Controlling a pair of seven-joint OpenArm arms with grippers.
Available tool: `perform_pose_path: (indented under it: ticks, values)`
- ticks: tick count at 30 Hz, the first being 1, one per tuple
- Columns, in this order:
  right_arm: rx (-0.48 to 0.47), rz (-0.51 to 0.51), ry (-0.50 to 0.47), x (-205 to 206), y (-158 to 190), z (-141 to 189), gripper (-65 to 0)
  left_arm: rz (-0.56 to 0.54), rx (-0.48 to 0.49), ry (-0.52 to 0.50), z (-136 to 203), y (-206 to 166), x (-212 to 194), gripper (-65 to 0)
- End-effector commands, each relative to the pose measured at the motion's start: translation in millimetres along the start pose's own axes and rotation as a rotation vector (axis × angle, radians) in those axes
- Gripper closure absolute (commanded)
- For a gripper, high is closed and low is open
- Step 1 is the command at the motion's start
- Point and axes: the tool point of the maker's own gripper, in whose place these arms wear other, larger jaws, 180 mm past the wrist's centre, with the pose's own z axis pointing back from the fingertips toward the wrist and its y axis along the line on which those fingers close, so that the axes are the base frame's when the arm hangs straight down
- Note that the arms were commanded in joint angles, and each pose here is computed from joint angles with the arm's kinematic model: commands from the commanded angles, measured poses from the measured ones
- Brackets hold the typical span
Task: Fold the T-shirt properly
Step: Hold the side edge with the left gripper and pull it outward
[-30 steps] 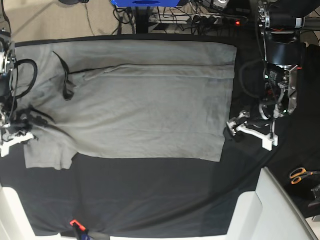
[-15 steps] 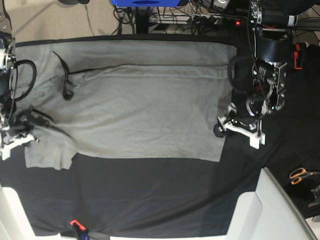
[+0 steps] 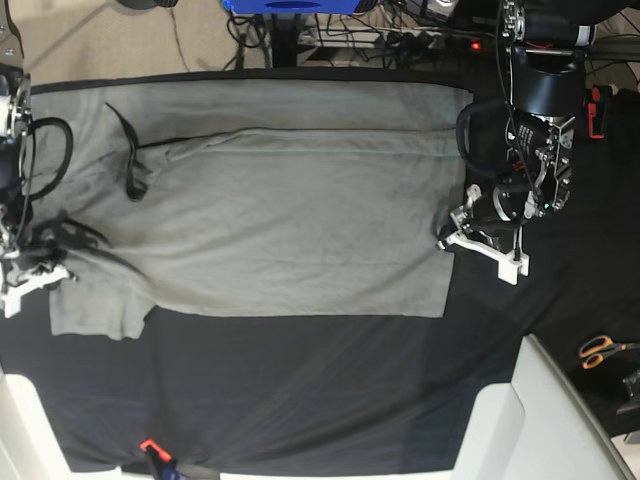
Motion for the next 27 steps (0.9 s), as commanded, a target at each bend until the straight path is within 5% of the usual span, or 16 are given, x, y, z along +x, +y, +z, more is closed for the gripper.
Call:
perform_pose_path:
  ticks: [1,17,24,27]
  values:
    - [0.001,-0.001,-0.066,28.4,-3.2,2.0,0.0,-0.021,0.057,0.081,3.7,16.6,-14.5,0.0]
    - [0.0,-0.001,-0.053,20.9,-3.9,2.3,0.0,-0.037,0.072,0.006,42.1,35.6,-17.6,0.0]
    - [0.003,-0.003,-0.049,17.9,-2.0,1.7,0.0,-0.098,0.029,-0.046,55.5,14.7,-7.3,0.0]
    - [0.003,-0.003,-0.049,17.9,-2.0,1.7,0.0,-0.121,0.009,-0.074,60.6,4.3,1.1,-25.7]
